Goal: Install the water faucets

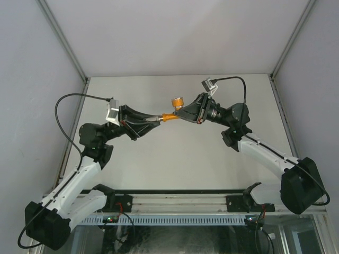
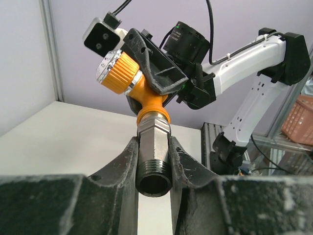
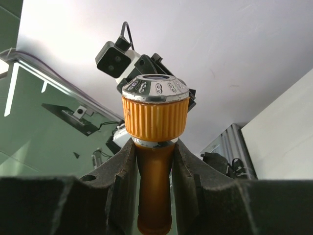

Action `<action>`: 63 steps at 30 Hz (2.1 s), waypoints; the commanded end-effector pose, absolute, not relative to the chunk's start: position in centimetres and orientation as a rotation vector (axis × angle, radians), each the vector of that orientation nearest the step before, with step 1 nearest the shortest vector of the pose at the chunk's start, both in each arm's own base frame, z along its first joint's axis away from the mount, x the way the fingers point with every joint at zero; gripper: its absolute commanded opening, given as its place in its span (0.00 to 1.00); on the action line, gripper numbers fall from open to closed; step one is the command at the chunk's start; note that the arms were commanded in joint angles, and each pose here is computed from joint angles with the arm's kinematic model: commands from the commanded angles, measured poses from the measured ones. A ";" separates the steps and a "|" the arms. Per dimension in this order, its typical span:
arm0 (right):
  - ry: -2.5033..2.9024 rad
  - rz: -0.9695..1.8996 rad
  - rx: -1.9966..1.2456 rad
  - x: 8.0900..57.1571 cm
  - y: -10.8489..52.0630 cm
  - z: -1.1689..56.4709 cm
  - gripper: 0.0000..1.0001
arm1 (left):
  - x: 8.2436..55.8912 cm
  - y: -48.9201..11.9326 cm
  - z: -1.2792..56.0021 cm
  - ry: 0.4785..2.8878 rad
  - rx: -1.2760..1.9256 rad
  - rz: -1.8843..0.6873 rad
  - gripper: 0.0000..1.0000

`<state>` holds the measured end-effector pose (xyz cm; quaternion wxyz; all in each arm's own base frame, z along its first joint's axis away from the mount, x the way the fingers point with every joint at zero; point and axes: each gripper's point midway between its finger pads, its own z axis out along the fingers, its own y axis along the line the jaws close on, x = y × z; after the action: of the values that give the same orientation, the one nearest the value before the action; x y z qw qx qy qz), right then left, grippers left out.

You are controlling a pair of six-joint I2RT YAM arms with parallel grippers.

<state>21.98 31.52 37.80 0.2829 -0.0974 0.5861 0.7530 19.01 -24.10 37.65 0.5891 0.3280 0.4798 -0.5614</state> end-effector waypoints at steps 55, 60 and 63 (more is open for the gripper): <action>1.658 2.219 0.054 22.2 31.3 35.4 0.00 | 18.2 -24.1 37.5 0.979 0.948 -0.776 0.57; 1.653 2.185 0.066 22.7 31.2 35.1 0.00 | 17.7 -24.2 38.7 0.990 0.890 -0.856 0.77; 1.643 2.167 0.071 23.0 31.1 35.0 0.00 | 17.3 -24.2 38.9 1.002 0.874 -0.894 0.93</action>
<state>23.25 31.92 32.55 0.1583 0.0454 0.6220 0.7655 18.24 -24.24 36.55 0.6902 0.4171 0.4627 -0.3681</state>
